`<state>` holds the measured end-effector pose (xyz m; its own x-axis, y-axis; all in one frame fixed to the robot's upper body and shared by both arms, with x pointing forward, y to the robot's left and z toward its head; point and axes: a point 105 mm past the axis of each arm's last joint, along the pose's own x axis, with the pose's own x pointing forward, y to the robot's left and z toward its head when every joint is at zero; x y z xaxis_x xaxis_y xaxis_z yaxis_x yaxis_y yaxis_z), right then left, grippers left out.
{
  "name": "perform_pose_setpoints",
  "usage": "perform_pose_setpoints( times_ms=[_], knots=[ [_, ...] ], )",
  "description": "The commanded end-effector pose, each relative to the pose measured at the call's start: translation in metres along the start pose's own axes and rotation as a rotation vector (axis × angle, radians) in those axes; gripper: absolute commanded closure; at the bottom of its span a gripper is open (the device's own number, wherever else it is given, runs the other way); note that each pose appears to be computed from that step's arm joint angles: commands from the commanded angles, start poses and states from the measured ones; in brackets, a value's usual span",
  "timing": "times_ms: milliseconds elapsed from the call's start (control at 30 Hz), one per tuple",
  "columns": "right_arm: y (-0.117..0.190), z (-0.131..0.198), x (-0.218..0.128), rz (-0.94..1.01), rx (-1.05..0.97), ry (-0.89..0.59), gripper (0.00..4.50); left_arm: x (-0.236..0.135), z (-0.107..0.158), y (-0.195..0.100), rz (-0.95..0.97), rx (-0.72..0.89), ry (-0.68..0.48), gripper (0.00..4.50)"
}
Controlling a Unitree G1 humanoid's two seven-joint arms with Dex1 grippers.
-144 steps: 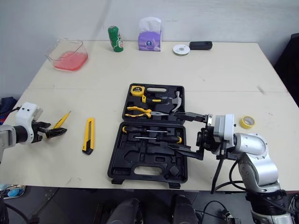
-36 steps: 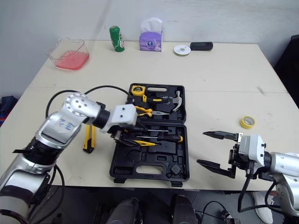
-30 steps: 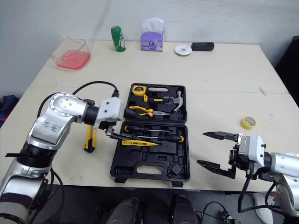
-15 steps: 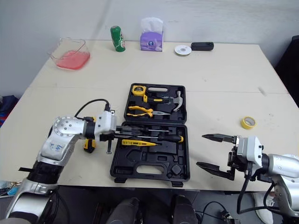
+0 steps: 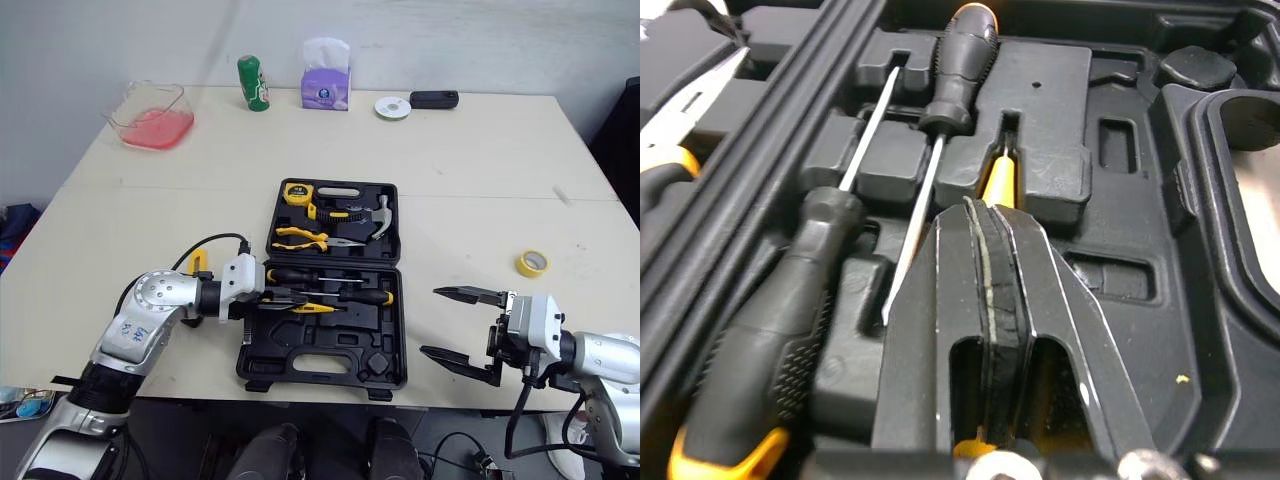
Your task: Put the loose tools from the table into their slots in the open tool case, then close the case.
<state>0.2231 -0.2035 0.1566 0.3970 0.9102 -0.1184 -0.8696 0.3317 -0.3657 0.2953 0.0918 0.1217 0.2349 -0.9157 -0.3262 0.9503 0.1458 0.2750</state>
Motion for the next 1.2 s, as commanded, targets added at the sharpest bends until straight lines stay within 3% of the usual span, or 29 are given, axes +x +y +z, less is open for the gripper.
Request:
perform_pose_setpoints(
  times_ms=[33,267,600,800,867,967,1133,1200],
  knots=[
    [0.0,0.006,0.001,-0.002,-0.034,-0.023,0.0,0.0,-0.005,0.0,0.011,0.0,0.02,4.48],
    [-0.001,0.007,0.002,0.005,-0.039,-0.025,0.0,0.005,-0.034,0.0,0.031,-0.096,0.161,4.48],
    [-0.005,0.007,0.001,0.0,-0.049,-0.021,0.0,0.003,-0.049,-0.01,-0.037,-0.142,0.287,4.48],
    [-0.008,0.005,0.0,-0.009,-0.052,-0.018,0.0,0.005,-0.033,-0.007,-0.048,-0.078,0.184,4.48],
    [-0.01,0.004,-0.003,-0.013,-0.055,-0.003,0.0,0.005,0.0,0.0,-0.024,0.078,0.011,4.48],
    [-0.024,0.008,-0.015,-0.064,-0.063,0.015,0.0,-0.007,0.043,0.011,0.045,0.136,-0.193,4.48],
    [-0.046,0.003,-0.045,-0.16,-0.136,0.101,0.0,-0.053,0.053,0.01,0.082,0.154,-0.182,4.48],
    [-0.054,0.001,-0.06,-0.217,-0.174,0.132,0.0,-0.077,0.045,0.017,0.17,0.1,-0.156,3.83]
  ],
)
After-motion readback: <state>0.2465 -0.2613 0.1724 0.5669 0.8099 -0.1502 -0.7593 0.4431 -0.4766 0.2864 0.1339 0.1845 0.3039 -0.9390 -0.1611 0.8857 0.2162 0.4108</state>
